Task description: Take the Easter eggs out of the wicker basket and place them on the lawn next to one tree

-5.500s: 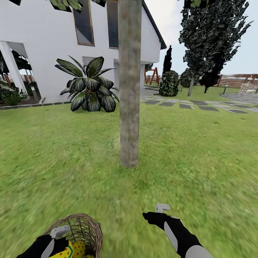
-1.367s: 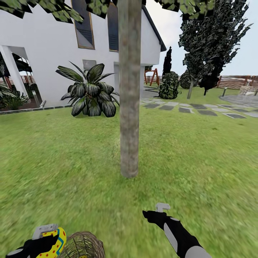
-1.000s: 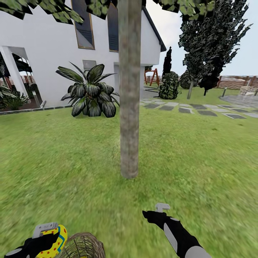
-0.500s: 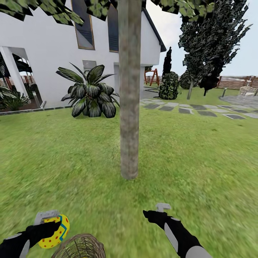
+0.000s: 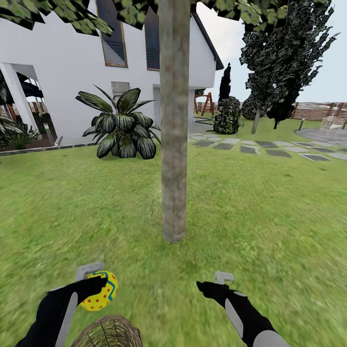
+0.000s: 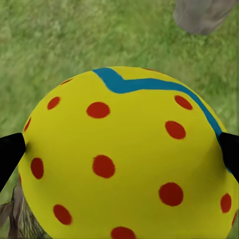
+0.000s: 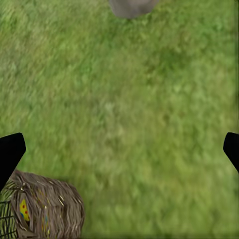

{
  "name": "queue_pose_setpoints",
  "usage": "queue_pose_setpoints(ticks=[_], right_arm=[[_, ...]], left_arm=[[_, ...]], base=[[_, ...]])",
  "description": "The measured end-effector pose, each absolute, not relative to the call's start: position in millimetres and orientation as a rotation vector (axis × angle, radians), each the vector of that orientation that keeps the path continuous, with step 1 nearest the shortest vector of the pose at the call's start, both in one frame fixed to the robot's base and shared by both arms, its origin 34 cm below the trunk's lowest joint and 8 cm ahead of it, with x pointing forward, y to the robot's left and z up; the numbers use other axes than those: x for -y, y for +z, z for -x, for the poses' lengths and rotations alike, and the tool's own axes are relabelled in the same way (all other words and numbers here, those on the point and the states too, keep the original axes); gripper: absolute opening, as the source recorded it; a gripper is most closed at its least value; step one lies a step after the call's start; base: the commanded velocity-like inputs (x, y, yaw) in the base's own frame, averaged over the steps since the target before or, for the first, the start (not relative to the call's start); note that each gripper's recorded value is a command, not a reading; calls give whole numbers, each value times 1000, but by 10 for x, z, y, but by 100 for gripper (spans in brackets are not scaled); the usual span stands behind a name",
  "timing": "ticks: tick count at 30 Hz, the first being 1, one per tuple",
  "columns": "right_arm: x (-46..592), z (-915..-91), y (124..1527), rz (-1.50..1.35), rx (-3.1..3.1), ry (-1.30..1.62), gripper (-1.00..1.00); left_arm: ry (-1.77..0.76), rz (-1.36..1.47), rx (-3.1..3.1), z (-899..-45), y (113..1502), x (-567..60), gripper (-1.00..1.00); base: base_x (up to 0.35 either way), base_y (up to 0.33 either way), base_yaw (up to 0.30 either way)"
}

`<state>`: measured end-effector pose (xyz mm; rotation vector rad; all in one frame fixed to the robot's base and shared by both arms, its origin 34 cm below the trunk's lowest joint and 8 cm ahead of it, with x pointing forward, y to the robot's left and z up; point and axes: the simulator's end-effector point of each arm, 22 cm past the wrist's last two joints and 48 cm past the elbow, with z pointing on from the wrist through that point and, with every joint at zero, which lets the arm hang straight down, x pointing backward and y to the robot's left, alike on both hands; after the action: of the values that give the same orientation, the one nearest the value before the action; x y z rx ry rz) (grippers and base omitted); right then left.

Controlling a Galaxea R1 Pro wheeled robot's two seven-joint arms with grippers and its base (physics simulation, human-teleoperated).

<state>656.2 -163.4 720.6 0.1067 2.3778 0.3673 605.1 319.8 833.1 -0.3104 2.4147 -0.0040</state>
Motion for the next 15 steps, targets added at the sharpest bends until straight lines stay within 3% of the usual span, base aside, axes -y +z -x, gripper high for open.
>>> queue_pose_setpoints(ticks=[4,9,15], right_arm=[[1640,-6559,7261,-108,-2377,367,100],[1632,-6554,7284,-110,-2375,370,100],[1629,-6563,7305,-107,-2371,370,100]], left_arm=[[14,329,-2408,-6024,8041,-3179,-100],[35,262,-2370,-6073,7914,-2980,-100],[112,209,-2352,-6104,7948,-2879,-100]], base=[[0,0,-33],[0,-11,-209],[0,-219,-136]])
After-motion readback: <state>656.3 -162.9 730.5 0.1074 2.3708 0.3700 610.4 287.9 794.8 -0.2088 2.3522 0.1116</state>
